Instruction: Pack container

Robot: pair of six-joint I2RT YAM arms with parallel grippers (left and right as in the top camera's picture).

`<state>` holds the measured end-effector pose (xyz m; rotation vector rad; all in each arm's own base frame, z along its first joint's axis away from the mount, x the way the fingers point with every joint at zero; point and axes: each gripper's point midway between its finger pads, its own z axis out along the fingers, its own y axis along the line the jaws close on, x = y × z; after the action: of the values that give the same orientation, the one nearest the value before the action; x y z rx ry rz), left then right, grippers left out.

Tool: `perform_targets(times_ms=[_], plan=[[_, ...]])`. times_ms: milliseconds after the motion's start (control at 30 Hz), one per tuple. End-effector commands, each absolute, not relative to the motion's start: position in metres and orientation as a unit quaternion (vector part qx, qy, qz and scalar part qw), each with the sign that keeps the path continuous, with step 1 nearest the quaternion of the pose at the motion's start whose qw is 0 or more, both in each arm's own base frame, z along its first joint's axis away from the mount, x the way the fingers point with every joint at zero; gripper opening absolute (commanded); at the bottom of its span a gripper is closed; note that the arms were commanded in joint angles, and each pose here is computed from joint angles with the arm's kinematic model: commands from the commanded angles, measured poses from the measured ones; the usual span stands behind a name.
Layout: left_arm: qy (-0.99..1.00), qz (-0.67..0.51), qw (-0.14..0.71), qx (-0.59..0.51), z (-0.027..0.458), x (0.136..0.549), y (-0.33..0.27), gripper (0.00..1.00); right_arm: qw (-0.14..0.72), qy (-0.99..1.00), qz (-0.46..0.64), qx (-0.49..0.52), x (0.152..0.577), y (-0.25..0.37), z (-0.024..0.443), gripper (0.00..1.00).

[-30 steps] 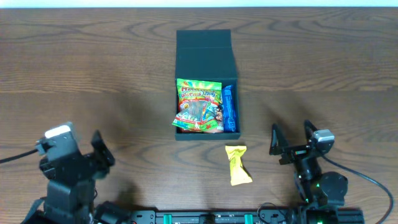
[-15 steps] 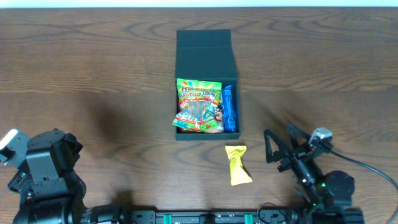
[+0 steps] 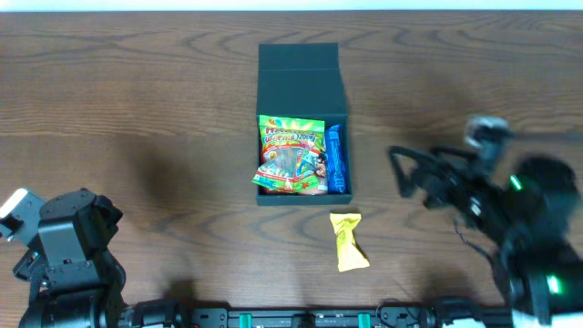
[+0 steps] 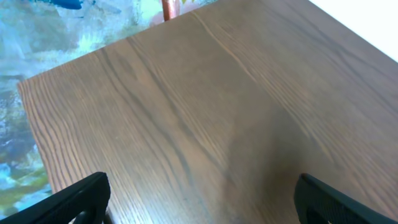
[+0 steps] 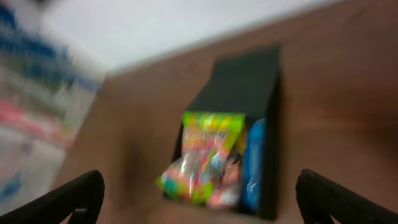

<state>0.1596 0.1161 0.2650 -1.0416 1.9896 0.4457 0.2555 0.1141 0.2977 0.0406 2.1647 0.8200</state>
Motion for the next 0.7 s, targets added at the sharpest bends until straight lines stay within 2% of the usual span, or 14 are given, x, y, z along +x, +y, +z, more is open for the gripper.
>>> perform_targets(times_ms=[0, 167, 233, 367, 467, 600, 667], plan=[[0.784, 0.179, 0.417, -0.423, 0.269, 0.158, 0.118, 0.95, 0.345, 0.881, 0.317, -0.064, 0.259, 0.16, 0.278, 0.99], [0.784, 0.179, 0.417, -0.423, 0.269, 0.158, 0.118, 0.95, 0.274, 0.922, 0.226, -0.155, 0.252, 0.228, 0.211, 0.99], [0.784, 0.179, 0.417, -0.423, 0.269, 0.158, 0.118, 0.95, 0.238, 0.921, 0.24, -0.195, 0.241, 0.262, 0.189, 0.99], [0.784, 0.179, 0.417, -0.423, 0.269, 0.158, 0.118, 0.95, 0.191, 0.903, 0.309, -0.23, 0.232, 0.306, 0.174, 0.99], [0.784, 0.179, 0.417, -0.423, 0.269, 0.158, 0.118, 0.95, 0.159, 0.897, 0.363, -0.194, 0.25, 0.31, 0.171, 0.99], [0.784, 0.179, 0.417, -0.423, 0.269, 0.158, 0.118, 0.95, 0.147, 0.907, 0.379, -0.109, 0.275, 0.285, 0.173, 0.99], [0.784, 0.179, 0.417, -0.423, 0.269, 0.158, 0.118, 0.95, 0.108, 0.915, 0.387, -0.046, 0.274, 0.276, 0.171, 0.95]])
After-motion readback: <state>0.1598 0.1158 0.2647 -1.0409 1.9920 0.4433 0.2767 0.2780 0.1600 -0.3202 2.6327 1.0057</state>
